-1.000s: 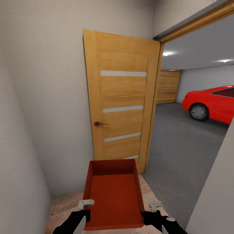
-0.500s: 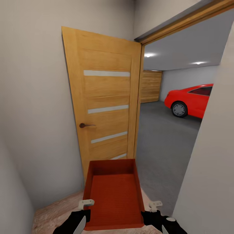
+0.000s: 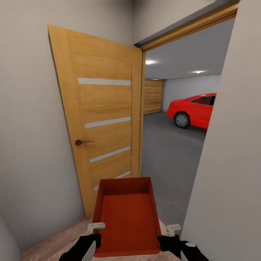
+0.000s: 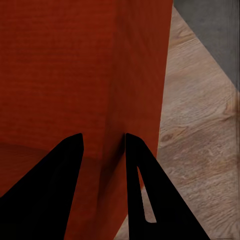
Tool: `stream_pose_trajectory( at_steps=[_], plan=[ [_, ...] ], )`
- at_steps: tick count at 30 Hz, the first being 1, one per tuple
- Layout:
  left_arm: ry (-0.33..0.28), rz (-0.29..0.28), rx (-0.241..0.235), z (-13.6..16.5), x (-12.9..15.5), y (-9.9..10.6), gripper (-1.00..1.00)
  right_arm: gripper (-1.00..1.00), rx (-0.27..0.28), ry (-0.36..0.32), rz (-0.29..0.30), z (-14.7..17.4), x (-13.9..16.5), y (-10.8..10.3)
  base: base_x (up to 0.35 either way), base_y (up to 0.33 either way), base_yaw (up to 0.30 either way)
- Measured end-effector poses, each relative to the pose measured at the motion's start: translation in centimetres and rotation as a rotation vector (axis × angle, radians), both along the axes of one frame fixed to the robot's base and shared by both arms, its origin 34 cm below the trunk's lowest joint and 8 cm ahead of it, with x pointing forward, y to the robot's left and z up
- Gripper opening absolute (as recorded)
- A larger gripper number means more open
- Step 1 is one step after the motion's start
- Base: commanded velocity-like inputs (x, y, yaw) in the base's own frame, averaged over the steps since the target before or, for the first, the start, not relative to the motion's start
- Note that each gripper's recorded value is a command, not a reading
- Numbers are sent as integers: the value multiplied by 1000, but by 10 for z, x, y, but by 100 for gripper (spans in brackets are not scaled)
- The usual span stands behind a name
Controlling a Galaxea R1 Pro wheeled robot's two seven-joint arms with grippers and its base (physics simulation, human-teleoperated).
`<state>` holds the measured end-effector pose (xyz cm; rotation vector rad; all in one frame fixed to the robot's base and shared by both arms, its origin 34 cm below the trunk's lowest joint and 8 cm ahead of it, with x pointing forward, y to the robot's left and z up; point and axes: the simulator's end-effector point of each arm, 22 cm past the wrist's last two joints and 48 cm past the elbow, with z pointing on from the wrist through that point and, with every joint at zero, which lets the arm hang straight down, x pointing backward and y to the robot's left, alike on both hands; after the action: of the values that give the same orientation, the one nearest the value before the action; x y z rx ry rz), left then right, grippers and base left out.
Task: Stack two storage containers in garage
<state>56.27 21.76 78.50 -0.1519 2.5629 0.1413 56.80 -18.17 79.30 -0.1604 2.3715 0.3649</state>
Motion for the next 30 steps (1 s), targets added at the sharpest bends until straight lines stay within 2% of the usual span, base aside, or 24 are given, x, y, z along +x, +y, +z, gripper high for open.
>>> stream_pose_trajectory(
  at_steps=[21, 30],
  plan=[
    [0, 0, 0, 0, 0, 0, -100, -100, 0, 0, 0, 0, 0, 0, 4, 4, -15],
    [0, 0, 1, 0, 0, 0, -100, -100, 0, 0, 0, 0, 0, 0, 253, 108, 0]
  ],
)
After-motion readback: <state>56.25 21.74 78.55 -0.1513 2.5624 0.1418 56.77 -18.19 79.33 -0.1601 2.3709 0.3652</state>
